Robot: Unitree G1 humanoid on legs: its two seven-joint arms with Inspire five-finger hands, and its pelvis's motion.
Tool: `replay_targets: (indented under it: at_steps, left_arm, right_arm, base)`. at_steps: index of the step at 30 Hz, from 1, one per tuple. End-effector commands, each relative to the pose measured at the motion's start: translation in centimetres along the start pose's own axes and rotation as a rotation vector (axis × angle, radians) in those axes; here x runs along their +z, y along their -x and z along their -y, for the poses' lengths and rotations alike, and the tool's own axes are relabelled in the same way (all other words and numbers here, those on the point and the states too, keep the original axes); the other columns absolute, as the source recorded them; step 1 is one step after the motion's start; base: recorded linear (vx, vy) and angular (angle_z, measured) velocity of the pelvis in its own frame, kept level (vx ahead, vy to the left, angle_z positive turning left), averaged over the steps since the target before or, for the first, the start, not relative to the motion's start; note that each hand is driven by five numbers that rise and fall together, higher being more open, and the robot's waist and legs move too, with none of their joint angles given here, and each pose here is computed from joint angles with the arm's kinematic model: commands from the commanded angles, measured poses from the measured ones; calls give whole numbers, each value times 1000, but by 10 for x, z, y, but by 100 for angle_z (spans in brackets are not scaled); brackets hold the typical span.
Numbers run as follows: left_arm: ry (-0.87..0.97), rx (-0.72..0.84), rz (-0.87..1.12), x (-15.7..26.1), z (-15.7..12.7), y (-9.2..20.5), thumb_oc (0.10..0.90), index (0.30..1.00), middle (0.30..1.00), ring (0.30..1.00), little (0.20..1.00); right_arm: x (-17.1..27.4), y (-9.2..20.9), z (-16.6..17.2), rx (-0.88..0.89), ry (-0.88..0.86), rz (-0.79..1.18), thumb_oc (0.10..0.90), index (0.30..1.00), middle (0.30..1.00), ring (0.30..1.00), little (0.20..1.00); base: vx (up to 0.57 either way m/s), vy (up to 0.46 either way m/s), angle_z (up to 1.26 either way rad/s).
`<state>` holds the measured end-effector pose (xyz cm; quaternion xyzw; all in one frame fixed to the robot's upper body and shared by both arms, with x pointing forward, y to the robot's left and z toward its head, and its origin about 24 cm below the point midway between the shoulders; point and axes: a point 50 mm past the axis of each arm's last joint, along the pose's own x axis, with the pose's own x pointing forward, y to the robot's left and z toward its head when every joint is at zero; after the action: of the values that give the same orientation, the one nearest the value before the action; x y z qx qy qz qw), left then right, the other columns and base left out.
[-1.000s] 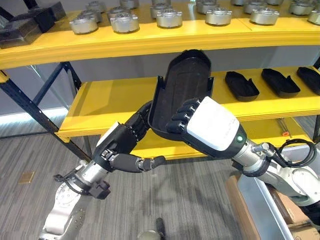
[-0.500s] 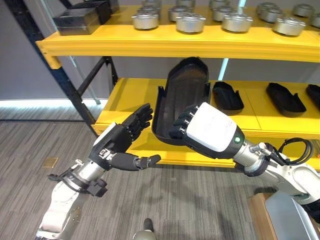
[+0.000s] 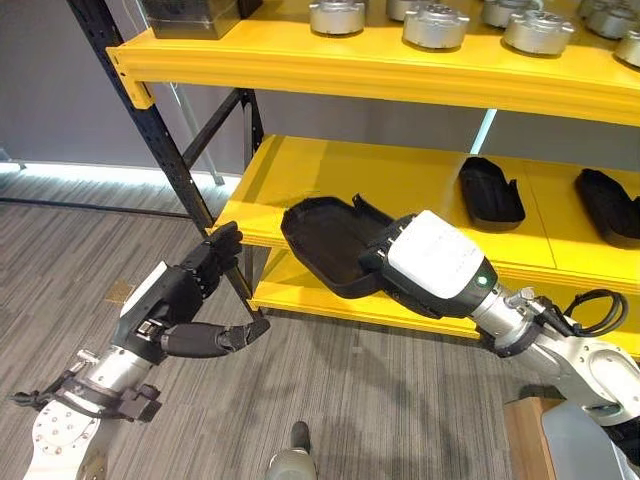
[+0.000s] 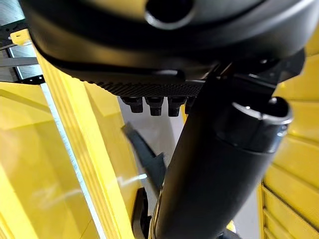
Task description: Move parts from the plastic box to the shelf.
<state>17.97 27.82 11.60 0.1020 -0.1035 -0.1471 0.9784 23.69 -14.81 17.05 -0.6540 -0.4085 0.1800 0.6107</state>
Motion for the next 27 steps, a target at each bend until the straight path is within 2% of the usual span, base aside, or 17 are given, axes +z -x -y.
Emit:
replay_targets:
  at_steps: [1,8,17,27]
  left_arm:
    - [-112,-30,219,38,-4,-10,900,1000,1000,1000,1000]
    - [-91,-44,245,37,0,-11,900,1000,1000,1000,1000]
    - [-117,-80,320,42,7,-29,900,1000,1000,1000,1000]
    - [-98,-72,312,38,17,-35,900,1000,1000,1000,1000]
  right_arm:
    - [-21,-11,52,-286,83,-64,400,300,300,300,300]
    - [-38,-17,54,-302,117,-117,400,300,300,300,300]
    - [-60,-12,39,-388,167,-241,400,300,300,300,300]
    - [-59,-38,38,-457,95,-281,400,300,300,300,300]
  base:
    - [0,0,0]
    - [7,88,-2]
    - [8,204,3]
    - [70,300,-39]
